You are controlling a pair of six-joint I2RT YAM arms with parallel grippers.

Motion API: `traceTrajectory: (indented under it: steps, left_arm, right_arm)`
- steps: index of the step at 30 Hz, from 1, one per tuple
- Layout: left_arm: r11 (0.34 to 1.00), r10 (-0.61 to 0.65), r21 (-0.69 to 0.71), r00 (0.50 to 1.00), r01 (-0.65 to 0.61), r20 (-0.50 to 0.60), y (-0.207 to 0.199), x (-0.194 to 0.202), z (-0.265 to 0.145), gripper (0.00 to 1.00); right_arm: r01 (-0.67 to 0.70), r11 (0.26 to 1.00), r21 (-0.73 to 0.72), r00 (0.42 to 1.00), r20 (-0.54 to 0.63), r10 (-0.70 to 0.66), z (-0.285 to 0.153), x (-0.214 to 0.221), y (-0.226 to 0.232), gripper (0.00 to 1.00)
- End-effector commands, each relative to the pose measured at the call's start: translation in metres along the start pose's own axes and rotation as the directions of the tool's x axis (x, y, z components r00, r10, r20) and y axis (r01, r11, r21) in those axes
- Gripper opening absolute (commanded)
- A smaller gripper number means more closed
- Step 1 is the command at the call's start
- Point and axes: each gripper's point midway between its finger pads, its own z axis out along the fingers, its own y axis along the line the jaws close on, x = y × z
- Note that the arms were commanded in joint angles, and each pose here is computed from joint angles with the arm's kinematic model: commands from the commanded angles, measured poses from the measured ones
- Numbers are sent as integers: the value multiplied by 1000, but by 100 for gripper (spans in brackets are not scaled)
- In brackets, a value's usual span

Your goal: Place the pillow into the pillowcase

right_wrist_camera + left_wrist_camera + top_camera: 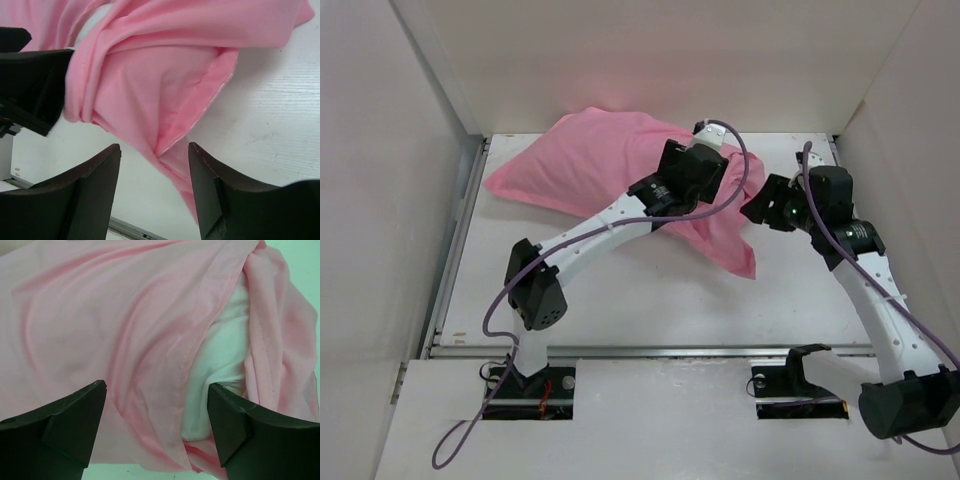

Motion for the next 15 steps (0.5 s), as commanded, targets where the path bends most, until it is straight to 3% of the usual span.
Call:
traceTrajectory:
  steps: [1,2,5,6,10,11,14,15]
  left_arm:
    - [988,-39,-144,997,49,68,28,-26,-6,78]
    - [988,-44,-142,996,55,76,29,-29,-9,100]
    - [996,-53,-61,987,63,149,23,-49,-34,100]
    - [997,-78,-9,973,82,217,27,-71,-54,100]
    - [977,-78,213,955,16,286,8,-78,-87,100]
    - [969,-75,248,957,3,281,4,-74,-91,98]
    - [943,-72,332,956,-27,283,-6,-71,-104,63]
    - [948,-75,318,959,-16,273,-4,-66,-101,63]
  right_arm:
    - [19,999,-37,999,42,-18,-2,-8,7,62]
    - [20,999,-50,999,35,-18,-2,-7,10,62]
    - [46,997,-63,998,40,-43,-2,-8,11,62]
    - [46,997,-63,998,40,-43,-2,-8,11,62]
    - [72,994,-79,996,54,-67,-8,-9,15,62]
    - [72,994,-87,996,50,-68,-8,-9,16,62]
    - [87,991,-106,996,44,-82,-8,-7,19,62]
    - [91,988,-122,995,48,-85,-9,-8,22,62]
